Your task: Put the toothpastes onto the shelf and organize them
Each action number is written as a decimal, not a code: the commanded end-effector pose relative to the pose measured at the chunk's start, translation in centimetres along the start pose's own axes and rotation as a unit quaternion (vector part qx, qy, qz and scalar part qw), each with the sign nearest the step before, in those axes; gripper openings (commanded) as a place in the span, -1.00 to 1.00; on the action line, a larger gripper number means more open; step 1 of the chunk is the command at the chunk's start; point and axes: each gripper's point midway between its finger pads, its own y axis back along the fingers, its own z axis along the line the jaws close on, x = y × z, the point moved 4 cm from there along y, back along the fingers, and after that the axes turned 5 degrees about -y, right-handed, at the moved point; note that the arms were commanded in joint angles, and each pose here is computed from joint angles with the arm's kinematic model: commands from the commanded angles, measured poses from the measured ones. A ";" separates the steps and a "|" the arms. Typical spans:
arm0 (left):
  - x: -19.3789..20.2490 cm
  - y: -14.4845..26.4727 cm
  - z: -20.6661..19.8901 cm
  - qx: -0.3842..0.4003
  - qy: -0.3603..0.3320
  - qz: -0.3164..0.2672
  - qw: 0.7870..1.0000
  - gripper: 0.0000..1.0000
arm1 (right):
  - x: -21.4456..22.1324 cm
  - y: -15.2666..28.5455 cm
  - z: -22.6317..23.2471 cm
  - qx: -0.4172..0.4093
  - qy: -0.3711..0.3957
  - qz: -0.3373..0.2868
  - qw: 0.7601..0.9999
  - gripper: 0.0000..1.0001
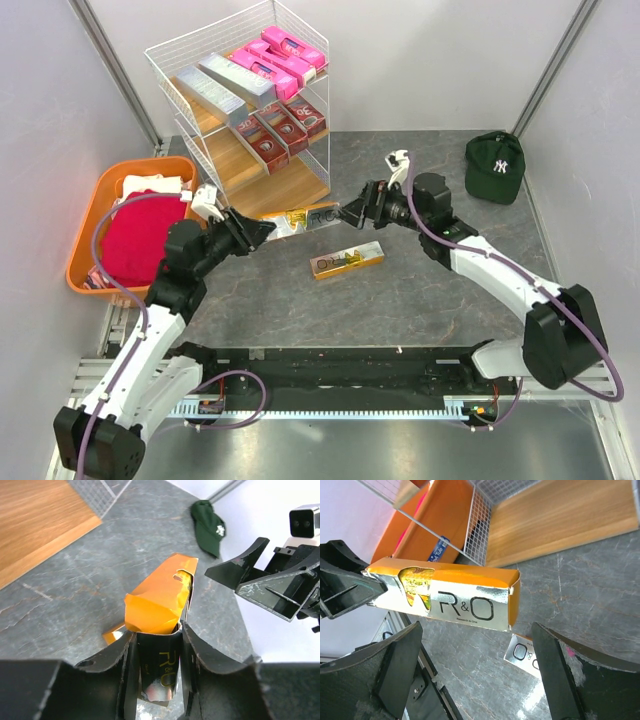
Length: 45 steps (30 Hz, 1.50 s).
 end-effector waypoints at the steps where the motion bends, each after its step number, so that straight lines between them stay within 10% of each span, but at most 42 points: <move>1: -3.0 0.9 -3.9 0.096 -0.036 -0.027 0.994 -0.96 | -1.0 1.8 1.0 -0.036 0.029 -0.013 0.999 0.96; 22: -4.4 3.0 -8.4 0.237 0.013 -0.049 0.970 -0.96 | -1.1 5.6 5.4 -0.229 0.044 0.023 0.972 0.85; 33: -4.0 2.8 -8.3 0.240 0.021 -0.037 0.970 -0.96 | -1.8 6.4 7.1 -0.272 0.028 0.007 0.962 0.54; 45: -3.9 2.3 -7.6 0.222 0.022 -0.033 0.974 -0.85 | -1.8 6.3 7.0 -0.267 0.013 0.004 0.964 -0.22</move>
